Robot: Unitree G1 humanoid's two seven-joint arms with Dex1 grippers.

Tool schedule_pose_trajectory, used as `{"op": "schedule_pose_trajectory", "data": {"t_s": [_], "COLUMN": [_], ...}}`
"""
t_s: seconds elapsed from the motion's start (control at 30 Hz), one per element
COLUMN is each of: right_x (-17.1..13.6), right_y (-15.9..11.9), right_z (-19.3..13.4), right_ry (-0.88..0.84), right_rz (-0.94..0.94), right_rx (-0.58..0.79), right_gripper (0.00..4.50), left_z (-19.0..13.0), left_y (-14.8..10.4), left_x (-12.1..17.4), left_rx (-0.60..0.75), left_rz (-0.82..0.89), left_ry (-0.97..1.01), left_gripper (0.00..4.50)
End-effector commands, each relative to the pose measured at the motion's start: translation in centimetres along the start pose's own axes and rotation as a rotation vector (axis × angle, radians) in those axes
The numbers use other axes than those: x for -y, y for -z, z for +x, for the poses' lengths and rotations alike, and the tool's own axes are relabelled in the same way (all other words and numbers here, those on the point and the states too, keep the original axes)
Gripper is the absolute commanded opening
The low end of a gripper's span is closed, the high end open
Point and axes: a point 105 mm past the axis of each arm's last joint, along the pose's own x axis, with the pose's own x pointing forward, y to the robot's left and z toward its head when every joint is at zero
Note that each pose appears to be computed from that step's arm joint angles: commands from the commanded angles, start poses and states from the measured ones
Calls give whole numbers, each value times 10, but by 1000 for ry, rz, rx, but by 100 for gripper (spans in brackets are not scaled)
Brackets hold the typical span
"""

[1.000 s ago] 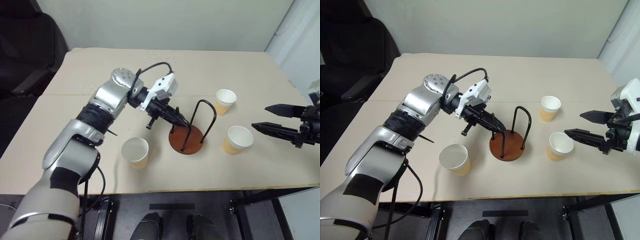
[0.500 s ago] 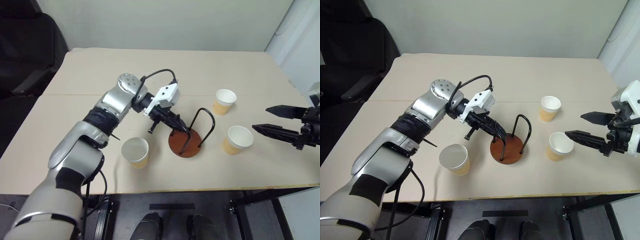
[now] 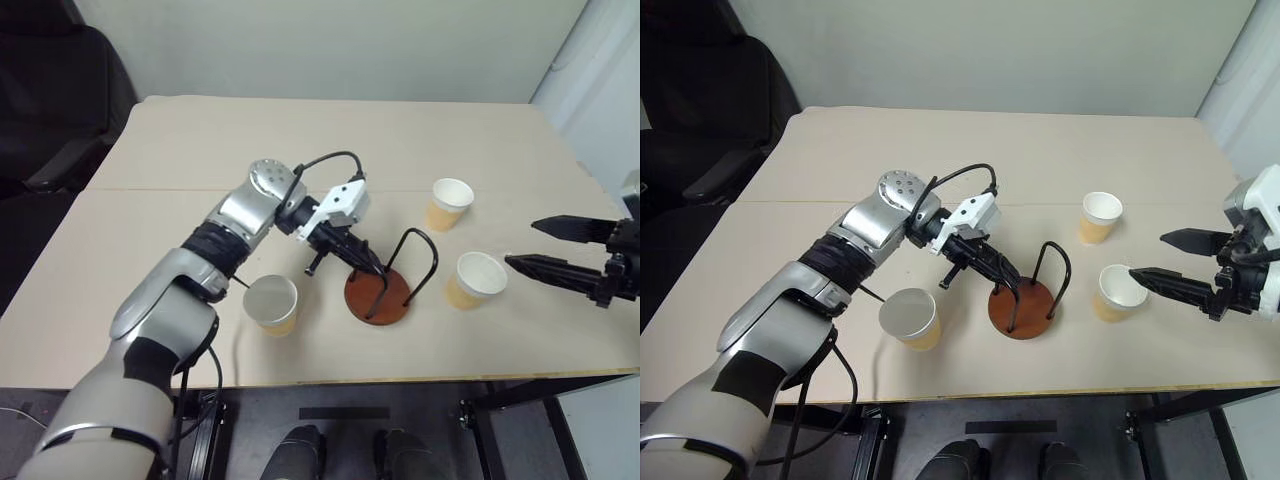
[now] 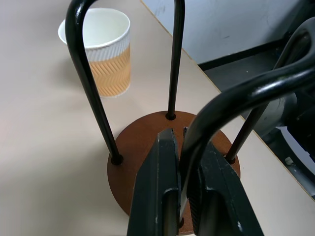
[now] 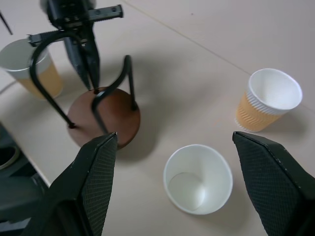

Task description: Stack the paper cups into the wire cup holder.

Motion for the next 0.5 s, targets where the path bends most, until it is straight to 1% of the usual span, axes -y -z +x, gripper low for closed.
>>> {"op": "schedule_pose_trajectory", "data": {"t_s": [0.03,0.17,0.43,0.5], "right_x": [-9,-16,-16,-16], "right_y": [-11,-10,-12,-12], "right_z": [-11,-15,-14,-14], "right_ry": [-14,-29,-10,-8], "right_rz": [-55,-60,-67,-67], "right_rx": [8,-12,-3,-2], "right_gripper": [378,378,378,378], "left_z": [-1,0,6,7], "left_y": [-7,-5,-2,-3], "left_x": [1,0,-7,-9], "left_rx": [2,-2,-10,-6], "left_rz": [44,47,65,63], "left_ry": [27,29,12,8], "left_gripper": [4,4,4,63]}}
